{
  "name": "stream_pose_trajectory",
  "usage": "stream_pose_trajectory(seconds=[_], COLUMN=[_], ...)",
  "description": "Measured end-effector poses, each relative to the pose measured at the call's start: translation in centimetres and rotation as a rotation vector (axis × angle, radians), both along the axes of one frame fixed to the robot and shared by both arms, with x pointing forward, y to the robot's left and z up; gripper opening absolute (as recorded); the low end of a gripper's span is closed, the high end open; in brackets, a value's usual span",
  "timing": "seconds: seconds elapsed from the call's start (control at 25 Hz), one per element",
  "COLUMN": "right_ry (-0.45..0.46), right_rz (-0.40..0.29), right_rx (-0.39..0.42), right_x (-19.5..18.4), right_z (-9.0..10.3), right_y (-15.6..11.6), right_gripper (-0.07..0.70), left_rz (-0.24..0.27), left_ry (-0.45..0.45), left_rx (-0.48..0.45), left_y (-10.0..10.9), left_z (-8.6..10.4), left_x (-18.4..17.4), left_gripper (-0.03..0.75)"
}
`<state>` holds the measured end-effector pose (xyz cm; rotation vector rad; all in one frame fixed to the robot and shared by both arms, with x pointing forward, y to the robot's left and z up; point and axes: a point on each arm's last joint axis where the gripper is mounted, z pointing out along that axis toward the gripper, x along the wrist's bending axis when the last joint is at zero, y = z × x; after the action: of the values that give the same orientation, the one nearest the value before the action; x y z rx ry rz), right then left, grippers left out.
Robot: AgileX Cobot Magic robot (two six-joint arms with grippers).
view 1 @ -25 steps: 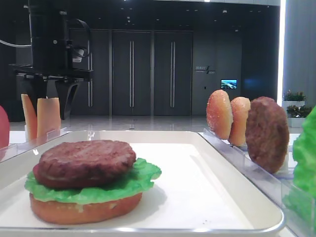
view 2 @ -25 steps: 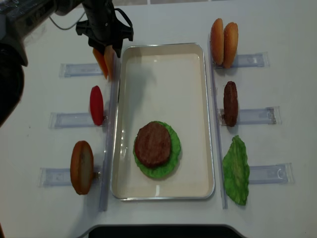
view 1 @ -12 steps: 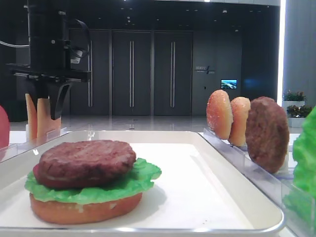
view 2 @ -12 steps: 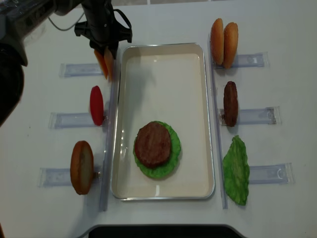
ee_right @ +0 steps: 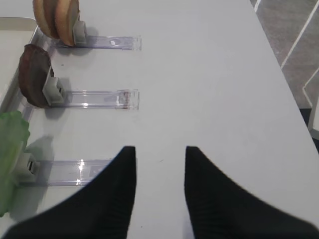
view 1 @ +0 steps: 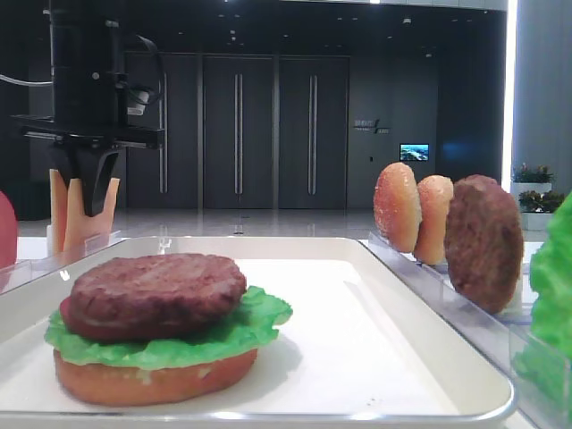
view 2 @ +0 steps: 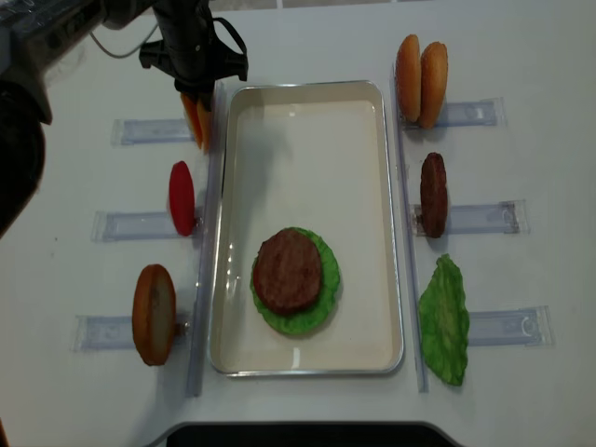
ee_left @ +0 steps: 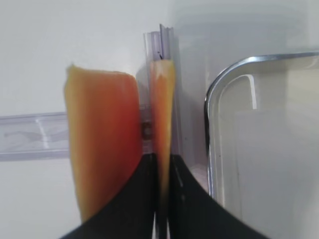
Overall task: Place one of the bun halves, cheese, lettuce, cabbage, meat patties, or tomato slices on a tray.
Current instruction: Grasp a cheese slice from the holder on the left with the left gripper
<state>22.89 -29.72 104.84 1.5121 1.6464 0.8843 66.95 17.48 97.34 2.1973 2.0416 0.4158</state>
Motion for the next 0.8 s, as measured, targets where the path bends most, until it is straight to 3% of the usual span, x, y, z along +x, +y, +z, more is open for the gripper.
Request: stream_pose_trajectory(seconds=[0.8], right_ry=[0.000], right_rz=[0.000], right_rx=[0.000], right_x=[0.00], right_z=[0.00], right_y=[0.00], right_gripper=[0.235], left_rz=[-0.001], left_ry=[0.027], left_rx=[-0.009], left_y=[-0.08], left_z=[-0.08], left_x=[-0.24], left_gripper=[0.030])
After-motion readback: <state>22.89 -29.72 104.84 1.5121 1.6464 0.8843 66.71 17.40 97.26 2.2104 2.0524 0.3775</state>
